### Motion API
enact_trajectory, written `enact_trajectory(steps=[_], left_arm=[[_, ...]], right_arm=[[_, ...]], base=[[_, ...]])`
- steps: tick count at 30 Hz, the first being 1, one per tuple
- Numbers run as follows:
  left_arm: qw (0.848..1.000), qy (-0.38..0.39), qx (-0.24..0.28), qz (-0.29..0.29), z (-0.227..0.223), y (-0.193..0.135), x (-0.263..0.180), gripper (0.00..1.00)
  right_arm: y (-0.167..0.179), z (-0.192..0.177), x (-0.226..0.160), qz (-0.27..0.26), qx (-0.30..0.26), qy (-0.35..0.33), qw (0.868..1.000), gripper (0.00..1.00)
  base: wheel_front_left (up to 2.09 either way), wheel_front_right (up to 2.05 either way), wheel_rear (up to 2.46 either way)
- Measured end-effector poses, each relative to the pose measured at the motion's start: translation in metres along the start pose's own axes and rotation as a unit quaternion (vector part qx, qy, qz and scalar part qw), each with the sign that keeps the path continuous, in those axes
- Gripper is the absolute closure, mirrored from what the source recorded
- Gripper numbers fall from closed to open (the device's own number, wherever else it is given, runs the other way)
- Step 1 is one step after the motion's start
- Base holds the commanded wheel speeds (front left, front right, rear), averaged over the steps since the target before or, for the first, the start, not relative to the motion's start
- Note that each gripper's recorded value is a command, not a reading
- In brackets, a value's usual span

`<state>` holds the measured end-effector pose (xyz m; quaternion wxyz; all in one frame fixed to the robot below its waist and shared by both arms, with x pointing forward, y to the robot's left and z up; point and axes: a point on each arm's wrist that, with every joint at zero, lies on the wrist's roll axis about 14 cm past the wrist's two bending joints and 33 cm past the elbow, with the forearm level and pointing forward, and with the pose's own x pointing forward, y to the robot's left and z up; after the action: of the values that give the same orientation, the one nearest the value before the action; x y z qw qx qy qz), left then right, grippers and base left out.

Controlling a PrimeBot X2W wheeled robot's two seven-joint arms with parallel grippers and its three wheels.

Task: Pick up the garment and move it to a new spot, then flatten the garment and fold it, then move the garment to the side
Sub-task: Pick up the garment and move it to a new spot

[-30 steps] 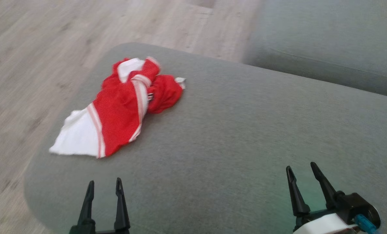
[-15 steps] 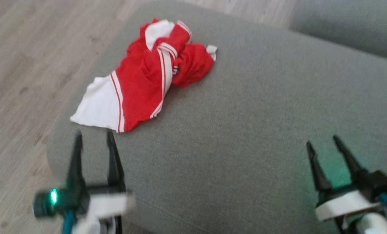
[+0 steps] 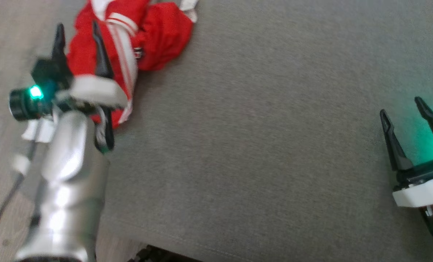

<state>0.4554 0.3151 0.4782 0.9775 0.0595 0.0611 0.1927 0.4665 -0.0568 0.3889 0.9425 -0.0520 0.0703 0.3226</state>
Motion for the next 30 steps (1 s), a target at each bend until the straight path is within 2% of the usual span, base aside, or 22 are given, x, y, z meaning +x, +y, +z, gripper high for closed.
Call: enact_trajectory(steps=[4,6,7,8,9,10,11,17,23,27,30], left_arm=[[0.993,0.115,-0.031,0.003,-0.044,-0.014,0.035,0.0],[0.982,0.186,-0.036,0.005,-0.081,-0.02,0.035,0.0],[0.969,0.243,-0.035,0.01,-0.115,-0.021,0.026,0.0],[0.965,0.26,-0.037,0.013,-0.127,-0.021,0.023,0.0],[0.963,0.266,-0.045,0.015,-0.133,-0.022,0.024,0.27],[0.963,0.264,-0.051,0.011,-0.134,-0.024,0.027,0.9],[0.965,0.255,-0.053,0.007,-0.132,-0.025,0.031,1.0],[0.984,0.171,-0.039,-0.017,-0.1,-0.021,0.041,1.0],[0.996,0.05,-0.051,-0.05,-0.008,-0.015,0.054,1.0],[0.993,-0.053,-0.06,-0.092,0.074,-0.026,0.057,1.0],[0.983,-0.108,-0.065,-0.135,0.12,-0.052,0.052,1.0]], right_arm=[[-0.018,-0.011,-0.008,-0.02,-0.001,0.011,1.0,0.0],[-0.025,-0.015,-0.011,-0.031,0.0,0.013,0.999,0.0],[-0.032,-0.016,-0.014,-0.041,0.0,0.013,0.999,0.0],[-0.036,-0.016,-0.015,-0.048,0.0,0.012,0.999,0.0],[-0.039,-0.017,-0.017,-0.054,0.001,0.013,0.998,0.0],[-0.042,-0.019,-0.02,-0.059,0.001,0.016,0.998,0.0],[-0.043,-0.02,-0.022,-0.063,0.003,0.018,0.998,0.0],[-0.037,-0.013,-0.032,-0.081,0.02,0.015,0.996,0.0],[-0.016,0.02,-0.046,-0.092,0.035,-0.016,0.995,0.0],[-0.007,0.046,-0.063,-0.119,0.055,-0.048,0.99,0.0],[-0.002,0.059,-0.081,-0.139,0.063,-0.063,0.986,0.0]], base=[[0.0,0.0,0.0],[0.0,0.0,0.0],[0.0,0.0,0.0],[0.0,0.0,0.0],[0.0,0.0,0.0],[0.0,0.0,0.0],[0.0,0.0,0.0],[0.0,0.0,0.0],[0.0,0.0,0.0],[0.0,0.0,0.0],[0.0,0.0,0.0]])
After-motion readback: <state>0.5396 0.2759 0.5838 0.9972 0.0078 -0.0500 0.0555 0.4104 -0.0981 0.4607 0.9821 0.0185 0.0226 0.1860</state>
